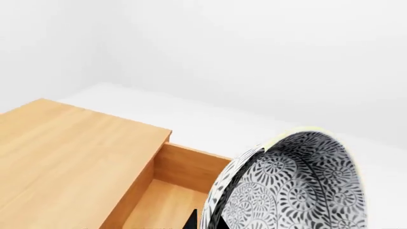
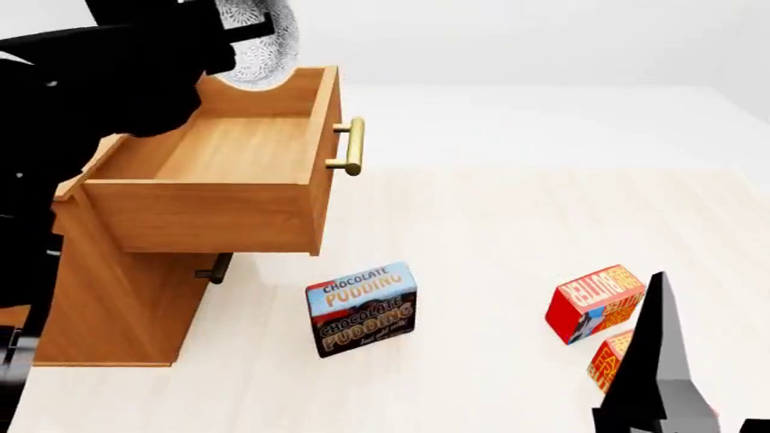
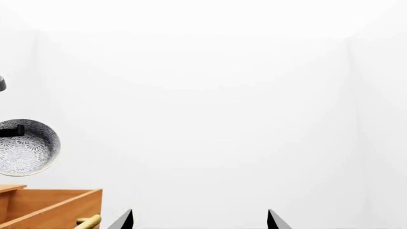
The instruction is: Put the bowl in the top drawer of the cabinet.
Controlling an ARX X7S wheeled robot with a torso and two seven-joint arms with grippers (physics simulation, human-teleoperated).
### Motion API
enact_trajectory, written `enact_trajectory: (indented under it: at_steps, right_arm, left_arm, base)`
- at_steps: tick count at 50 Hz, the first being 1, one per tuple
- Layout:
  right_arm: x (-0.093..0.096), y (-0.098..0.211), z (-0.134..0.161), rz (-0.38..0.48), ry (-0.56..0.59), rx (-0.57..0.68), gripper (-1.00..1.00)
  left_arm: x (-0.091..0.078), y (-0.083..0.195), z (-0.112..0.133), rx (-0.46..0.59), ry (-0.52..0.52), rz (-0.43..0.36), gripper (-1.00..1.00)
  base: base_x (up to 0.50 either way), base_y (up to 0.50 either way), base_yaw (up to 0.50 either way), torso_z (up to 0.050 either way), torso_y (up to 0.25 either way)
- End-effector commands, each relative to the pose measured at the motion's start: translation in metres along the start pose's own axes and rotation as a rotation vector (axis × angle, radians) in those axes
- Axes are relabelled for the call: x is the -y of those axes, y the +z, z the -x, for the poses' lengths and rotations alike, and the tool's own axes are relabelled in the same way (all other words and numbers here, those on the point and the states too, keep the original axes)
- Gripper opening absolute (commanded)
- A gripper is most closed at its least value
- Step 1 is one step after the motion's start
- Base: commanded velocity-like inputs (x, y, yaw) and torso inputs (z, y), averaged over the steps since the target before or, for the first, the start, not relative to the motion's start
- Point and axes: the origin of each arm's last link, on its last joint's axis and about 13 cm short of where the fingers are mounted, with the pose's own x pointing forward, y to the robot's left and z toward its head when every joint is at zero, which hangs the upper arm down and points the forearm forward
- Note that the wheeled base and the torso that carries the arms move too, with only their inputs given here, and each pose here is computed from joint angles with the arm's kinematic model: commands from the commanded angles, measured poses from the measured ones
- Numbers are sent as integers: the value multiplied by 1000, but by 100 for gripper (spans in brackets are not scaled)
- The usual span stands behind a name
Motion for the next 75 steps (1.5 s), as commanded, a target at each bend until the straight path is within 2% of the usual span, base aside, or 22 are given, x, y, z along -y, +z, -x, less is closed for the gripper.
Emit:
enact_trajectory:
  at_steps: [1,15,50,75]
  right_arm:
    - [1,-3,-1,1,-1,-8,100]
    - [2,-1,-2,4,-1,-6,100]
    - [2,-2,0,3,3,-9,100]
    - [1,-5,-1,3,8,-14,100]
  left_arm:
    - [0,-8,-17,-19,51,-5,-100]
    - [1,-23,-31,-98,94,-53,-100]
    - [-1,-32,-38,-148,207,-175,-100]
    - [-1,-56,-48,-257,189,-247,-100]
  base:
    - [0,0,0,0,0]
    - [0,0,0,0,1]
    - [0,0,0,0,1]
    - [0,0,0,0,0]
